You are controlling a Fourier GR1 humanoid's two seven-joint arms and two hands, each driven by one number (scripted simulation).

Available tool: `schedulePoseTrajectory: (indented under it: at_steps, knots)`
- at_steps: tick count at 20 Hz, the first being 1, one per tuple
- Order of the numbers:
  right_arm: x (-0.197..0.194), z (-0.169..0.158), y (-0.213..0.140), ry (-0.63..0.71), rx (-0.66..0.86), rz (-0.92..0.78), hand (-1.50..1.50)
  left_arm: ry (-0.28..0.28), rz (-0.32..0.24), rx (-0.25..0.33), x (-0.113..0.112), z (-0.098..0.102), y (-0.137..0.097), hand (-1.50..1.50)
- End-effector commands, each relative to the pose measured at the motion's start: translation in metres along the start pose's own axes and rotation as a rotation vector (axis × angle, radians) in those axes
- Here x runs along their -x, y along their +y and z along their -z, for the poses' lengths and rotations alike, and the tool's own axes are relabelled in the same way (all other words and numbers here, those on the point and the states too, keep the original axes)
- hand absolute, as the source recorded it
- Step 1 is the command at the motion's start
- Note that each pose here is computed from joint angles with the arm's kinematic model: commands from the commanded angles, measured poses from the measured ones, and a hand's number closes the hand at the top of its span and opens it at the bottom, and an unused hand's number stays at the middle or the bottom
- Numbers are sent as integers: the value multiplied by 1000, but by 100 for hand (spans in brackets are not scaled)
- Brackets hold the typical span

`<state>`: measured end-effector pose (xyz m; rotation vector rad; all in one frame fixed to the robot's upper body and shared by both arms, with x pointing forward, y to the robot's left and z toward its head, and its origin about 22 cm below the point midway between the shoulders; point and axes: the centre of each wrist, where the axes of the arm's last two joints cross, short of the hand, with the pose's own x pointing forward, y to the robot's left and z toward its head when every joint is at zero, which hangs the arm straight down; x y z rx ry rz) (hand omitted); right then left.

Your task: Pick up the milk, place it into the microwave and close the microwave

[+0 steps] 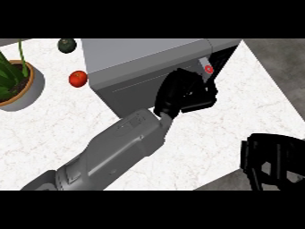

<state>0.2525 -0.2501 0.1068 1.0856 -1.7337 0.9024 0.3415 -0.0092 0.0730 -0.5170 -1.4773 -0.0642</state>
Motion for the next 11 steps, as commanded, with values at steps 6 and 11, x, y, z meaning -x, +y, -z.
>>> schedulePoseTrajectory:
  at_steps: [6,11]
  knots:
    - [3,3,33,-23,16,20,150,54,-131,-196,29,-1,79,150]
    - [4,7,52,-39,29,29,150,38,-150,-162,34,-2,83,150]
